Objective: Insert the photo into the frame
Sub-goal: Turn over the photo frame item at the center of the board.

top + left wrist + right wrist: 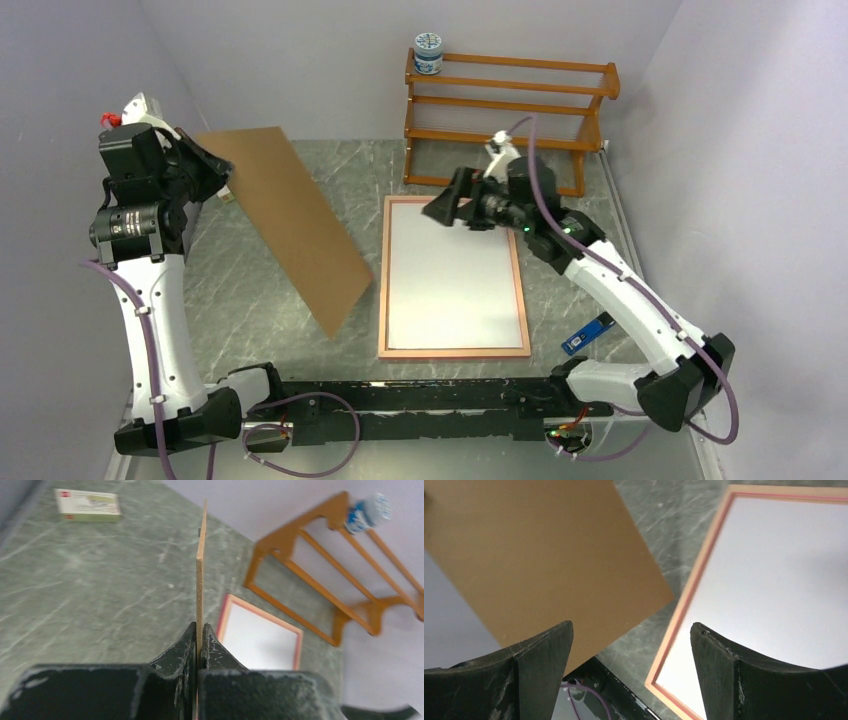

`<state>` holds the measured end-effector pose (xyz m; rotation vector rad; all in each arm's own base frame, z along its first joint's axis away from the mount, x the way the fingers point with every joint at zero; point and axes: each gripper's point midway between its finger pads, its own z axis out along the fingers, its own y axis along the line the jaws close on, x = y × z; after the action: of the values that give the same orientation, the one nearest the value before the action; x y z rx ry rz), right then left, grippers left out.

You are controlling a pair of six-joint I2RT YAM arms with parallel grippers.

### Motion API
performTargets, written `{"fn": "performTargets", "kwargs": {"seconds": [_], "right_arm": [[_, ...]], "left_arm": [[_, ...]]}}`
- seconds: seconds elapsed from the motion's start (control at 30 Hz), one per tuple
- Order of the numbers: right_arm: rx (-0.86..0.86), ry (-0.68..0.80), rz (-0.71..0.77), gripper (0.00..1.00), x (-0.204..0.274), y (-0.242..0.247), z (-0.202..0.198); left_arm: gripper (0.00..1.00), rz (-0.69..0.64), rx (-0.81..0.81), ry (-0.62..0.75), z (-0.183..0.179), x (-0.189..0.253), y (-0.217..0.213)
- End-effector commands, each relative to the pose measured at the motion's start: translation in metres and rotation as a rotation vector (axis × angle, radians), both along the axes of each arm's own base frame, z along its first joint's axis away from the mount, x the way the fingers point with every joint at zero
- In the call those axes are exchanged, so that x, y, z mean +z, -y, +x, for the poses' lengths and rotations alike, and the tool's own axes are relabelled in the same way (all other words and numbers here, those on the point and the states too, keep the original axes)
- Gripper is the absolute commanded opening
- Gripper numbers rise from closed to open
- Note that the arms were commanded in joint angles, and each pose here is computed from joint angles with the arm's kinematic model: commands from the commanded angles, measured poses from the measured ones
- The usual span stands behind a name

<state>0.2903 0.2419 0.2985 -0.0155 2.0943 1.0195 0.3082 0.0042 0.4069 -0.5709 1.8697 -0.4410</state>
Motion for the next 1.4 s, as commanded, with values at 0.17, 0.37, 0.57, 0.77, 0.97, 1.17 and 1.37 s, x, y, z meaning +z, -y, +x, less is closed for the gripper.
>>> {"fn": "performTargets", "kwargs": {"seconds": [0.17,0.37,0.57,0.77,0.97,1.17,1.37], "right_arm": [[0.087,0.312,-0.187,0.90,0.051,-0.116,-0.029],[0.205,0.489,-0.364,0.91,0.059,-0.205,-0.072],[0.223,0.642,-0.511,0.91,0.063,-0.254,-0.100],[0.215,0.696,-0.581,0.89,0.052,-0.276,-0.107],[0.153,0.759,-0.698,0.78,0.034,-0.291,-0.093],[0.141,0.791,-0.771,0.63,0.026,-0.300,-0.087],[0.144,0.774,-0.772,0.37,0.018,-0.300,-0.087]], "left_arm": [[0.02,0.119,0.288,-0.020,-0.015,0.009,-0.053],[0.03,0.097,0.292,-0.048,-0.013,0.000,-0.052],[0.02,0.091,0.296,-0.059,-0.015,-0.002,-0.052],[0.03,0.086,0.284,-0.058,-0.015,-0.001,-0.049],[0.03,0.079,0.272,-0.063,-0.014,-0.005,-0.047],[0.03,0.077,0.277,-0.066,-0.016,-0.006,-0.047],[0.03,0.072,0.269,-0.057,-0.018,-0.004,-0.045]]}}
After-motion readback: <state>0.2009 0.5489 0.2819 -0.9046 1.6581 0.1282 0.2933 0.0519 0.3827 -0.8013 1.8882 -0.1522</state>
